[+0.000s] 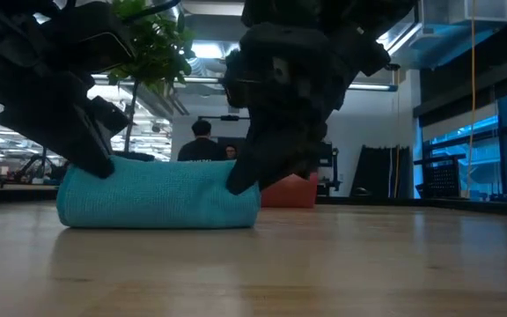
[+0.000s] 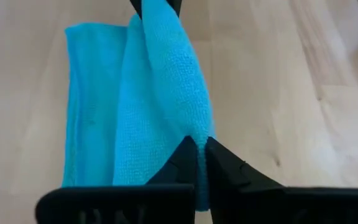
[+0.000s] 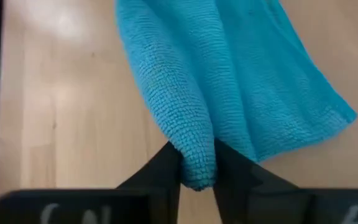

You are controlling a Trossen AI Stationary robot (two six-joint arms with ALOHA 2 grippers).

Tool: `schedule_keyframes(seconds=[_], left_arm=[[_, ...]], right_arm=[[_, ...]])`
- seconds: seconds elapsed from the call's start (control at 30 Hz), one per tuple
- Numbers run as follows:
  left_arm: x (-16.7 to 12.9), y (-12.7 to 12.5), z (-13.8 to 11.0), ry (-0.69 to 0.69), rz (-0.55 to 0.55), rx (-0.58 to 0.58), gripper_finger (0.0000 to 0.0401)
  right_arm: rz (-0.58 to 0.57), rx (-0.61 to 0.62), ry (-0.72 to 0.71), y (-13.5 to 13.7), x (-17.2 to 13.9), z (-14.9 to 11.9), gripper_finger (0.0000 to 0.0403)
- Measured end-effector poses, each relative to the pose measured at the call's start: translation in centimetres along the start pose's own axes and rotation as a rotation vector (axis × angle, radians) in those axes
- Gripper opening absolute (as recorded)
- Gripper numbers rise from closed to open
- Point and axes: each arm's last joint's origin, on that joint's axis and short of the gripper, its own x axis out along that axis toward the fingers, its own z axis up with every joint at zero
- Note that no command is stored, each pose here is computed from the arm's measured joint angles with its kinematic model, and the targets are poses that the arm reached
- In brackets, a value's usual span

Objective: Roll microfiber towels into tight, uniform cylinder then place into a basket
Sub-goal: Roll the blue towel

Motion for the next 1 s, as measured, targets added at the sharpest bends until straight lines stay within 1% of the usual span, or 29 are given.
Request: schedule_keyframes(seconds=[0.07,0.17,0.3,0.5,0.67,0.8,0.9,1.0], left_arm=[[0.0,0.0,0.0,0.007,-0.017,-0.023,0.0003],[0.0,0.0,0.1,0.013,-0.038,-0.048,0.0002],[-0.1,-0.1,0.2,0.018,-0.062,-0.070,0.0001],[0.0,0.3,0.3,0.026,-0.068,-0.141,0.0000],[-0.3,0.2,0.4,-0.002,-0.072,-0.172,0.0000],[-1.2,0.6,-0.9,-0.064,-0.081,-0.224,0.0000],[-1.9,1.4,-2.6,-0.140,-0.129,-0.317,0.0000],[-2.3,2.4,-4.2,-0.182,-0.169,-0.430,0.0000]], right_arm=[[0.020,-0.057,0.002,0.3,-0.1,0.0,0.0093],[0.039,-0.104,-0.010,1.0,-0.8,0.1,0.0124],[0.055,-0.146,-0.038,2.1,-2.3,0.4,0.0148],[-0.003,-0.229,-0.132,3.6,-4.7,0.8,0.0163],[-0.003,-0.307,-0.200,5.1,-5.4,0.7,0.0165],[0.012,-0.346,-0.214,6.0,-5.4,0.4,0.0165],[-0.015,-0.371,-0.228,6.3,-5.4,0.2,0.0165],[-0.023,-0.422,-0.304,6.9,-5.3,0.4,0.0165]])
